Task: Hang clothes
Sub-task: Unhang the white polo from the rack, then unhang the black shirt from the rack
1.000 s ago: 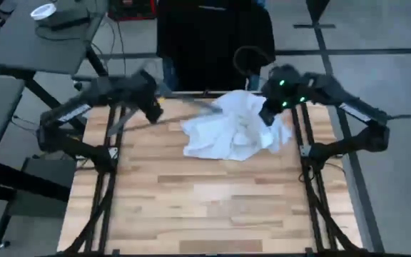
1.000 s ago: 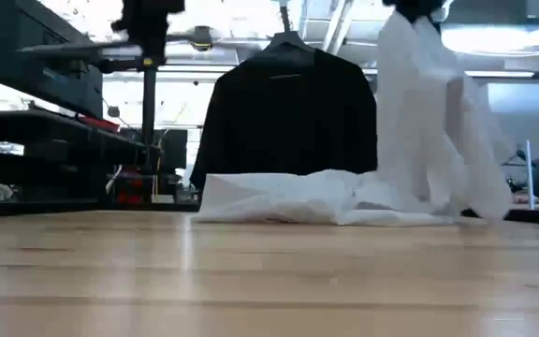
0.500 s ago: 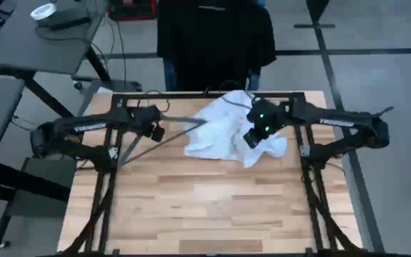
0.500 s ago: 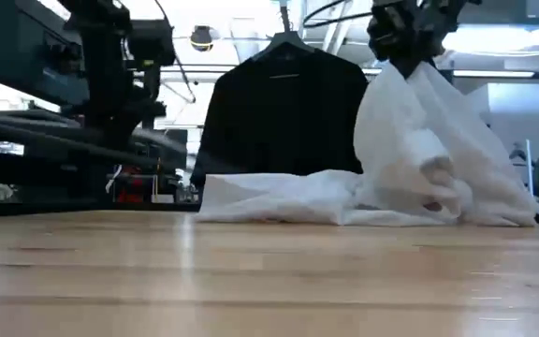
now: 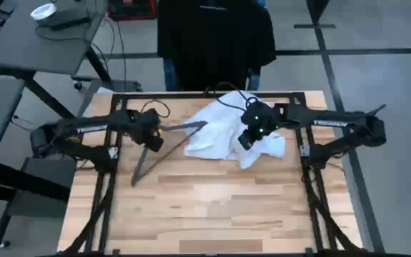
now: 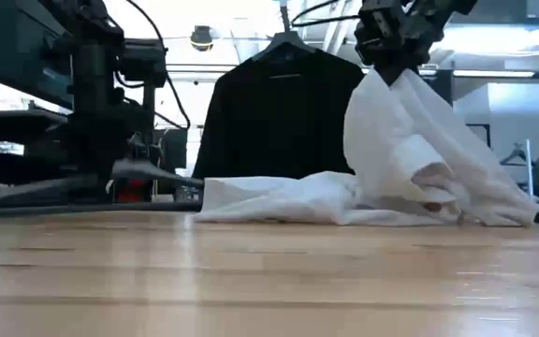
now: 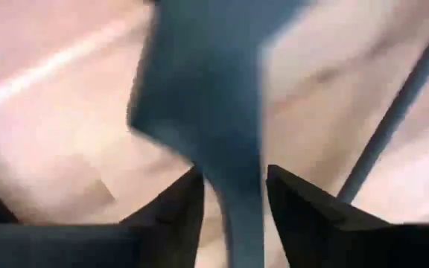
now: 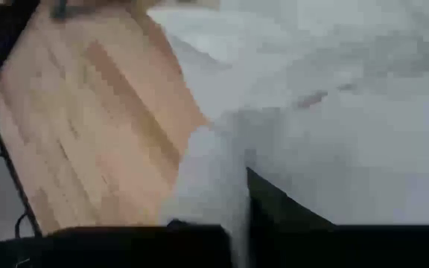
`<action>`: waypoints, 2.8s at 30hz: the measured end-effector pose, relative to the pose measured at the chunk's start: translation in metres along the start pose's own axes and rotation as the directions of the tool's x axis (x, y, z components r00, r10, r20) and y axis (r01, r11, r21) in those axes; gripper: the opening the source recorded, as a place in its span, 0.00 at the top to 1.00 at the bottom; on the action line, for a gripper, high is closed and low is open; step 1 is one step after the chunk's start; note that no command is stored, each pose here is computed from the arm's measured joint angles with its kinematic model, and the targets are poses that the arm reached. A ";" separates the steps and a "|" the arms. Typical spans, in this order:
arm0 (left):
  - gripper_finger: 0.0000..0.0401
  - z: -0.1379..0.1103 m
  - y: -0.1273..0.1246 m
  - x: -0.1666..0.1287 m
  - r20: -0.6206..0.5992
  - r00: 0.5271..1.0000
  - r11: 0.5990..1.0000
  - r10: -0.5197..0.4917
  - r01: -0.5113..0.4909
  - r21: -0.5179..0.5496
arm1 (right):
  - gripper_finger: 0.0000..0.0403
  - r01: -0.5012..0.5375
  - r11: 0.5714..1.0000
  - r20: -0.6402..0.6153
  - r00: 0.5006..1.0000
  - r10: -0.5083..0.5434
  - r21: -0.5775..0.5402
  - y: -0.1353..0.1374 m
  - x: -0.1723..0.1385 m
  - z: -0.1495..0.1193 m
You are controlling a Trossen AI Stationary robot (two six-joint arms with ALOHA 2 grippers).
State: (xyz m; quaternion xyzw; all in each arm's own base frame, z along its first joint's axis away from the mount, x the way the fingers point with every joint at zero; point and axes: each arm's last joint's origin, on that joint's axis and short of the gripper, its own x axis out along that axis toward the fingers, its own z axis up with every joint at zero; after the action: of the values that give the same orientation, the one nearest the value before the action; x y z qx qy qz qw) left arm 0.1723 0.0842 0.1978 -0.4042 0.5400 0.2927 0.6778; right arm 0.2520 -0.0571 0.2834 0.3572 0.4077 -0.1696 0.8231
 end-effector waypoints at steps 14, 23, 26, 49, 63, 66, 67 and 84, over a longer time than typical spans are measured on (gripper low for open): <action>0.62 0.017 -0.020 -0.050 -0.005 0.985 0.972 -0.175 0.173 0.156 | 0.65 -0.030 0.996 0.052 0.998 0.025 0.088 -0.004 -0.014 0.017; 0.63 0.046 -0.025 -0.122 0.218 0.941 0.945 -0.258 0.199 0.261 | 0.41 -0.332 0.920 0.024 0.942 0.334 0.206 -0.010 -0.078 0.058; 0.63 0.049 -0.023 -0.132 0.248 0.933 0.940 -0.262 0.188 0.285 | 0.41 -0.288 0.919 -0.089 0.943 0.322 0.269 -0.014 -0.085 0.048; 0.63 0.056 -0.021 -0.136 0.339 0.912 0.911 -0.229 0.079 0.404 | 0.55 0.186 0.982 0.641 0.758 -0.124 -0.030 -0.046 -0.158 0.116; 0.63 0.058 -0.021 -0.136 0.355 0.907 0.915 -0.225 0.072 0.396 | 0.56 0.633 0.771 0.937 0.305 -0.168 -0.068 -0.114 -0.197 0.180; 0.63 0.058 -0.021 -0.136 0.355 0.907 0.913 -0.225 0.069 0.401 | 0.56 0.621 0.782 0.919 0.336 -0.207 -0.051 -0.144 -0.189 0.191; 0.63 0.058 -0.021 -0.136 0.355 0.908 0.914 -0.224 0.069 0.401 | 0.56 0.610 0.791 0.917 0.337 -0.214 -0.039 -0.152 -0.188 0.195; 0.63 0.056 -0.020 -0.136 0.340 0.915 0.906 -0.216 0.058 0.419 | 0.58 0.410 0.862 0.863 0.501 0.059 -0.297 -0.176 -0.167 0.221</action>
State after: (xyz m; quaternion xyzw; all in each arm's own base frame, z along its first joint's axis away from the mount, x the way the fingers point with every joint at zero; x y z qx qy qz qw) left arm 0.1838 0.1280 0.3388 -0.2304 0.4169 0.1992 0.8564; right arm 0.1711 -0.3406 0.4271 -0.0264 0.0159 -0.3043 0.9521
